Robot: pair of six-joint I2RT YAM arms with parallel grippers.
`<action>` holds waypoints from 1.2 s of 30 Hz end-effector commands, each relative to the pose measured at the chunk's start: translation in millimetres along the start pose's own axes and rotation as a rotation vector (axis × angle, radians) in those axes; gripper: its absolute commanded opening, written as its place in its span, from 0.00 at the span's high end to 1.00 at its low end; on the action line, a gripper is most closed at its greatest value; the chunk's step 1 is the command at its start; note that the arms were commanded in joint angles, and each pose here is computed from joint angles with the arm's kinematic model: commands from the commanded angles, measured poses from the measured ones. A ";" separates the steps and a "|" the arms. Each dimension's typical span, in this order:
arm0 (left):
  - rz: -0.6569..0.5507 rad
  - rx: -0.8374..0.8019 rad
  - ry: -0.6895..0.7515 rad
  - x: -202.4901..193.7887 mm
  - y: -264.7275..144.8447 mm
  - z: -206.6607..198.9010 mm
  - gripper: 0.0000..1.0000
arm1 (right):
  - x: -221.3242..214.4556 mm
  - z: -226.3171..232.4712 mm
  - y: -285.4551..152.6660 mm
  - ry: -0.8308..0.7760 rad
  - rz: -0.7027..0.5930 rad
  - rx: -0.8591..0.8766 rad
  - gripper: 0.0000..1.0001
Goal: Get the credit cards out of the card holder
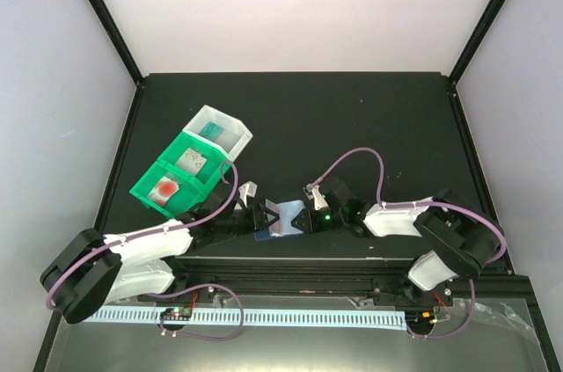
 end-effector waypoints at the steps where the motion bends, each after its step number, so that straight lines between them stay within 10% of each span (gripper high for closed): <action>1: 0.000 -0.076 0.026 5.4 2.5 -26.1 0.52 | -13.1 -7.2 1.7 0.022 0.034 -0.023 0.72; 36: -0.022 0.143 0.039 6.4 4.8 4.8 0.80 | 12.7 27.6 -23.1 -0.021 -0.098 0.090 0.69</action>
Point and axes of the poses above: each gripper's point midway between its finger pads, its own y axis out along the fingers, its own z axis along the line the jaws close on, x = y × z, the point moved 1 cm from there along -y, back along the fingers, and after that the axes turned 4 degrees about -y, right-handed, at the moved point
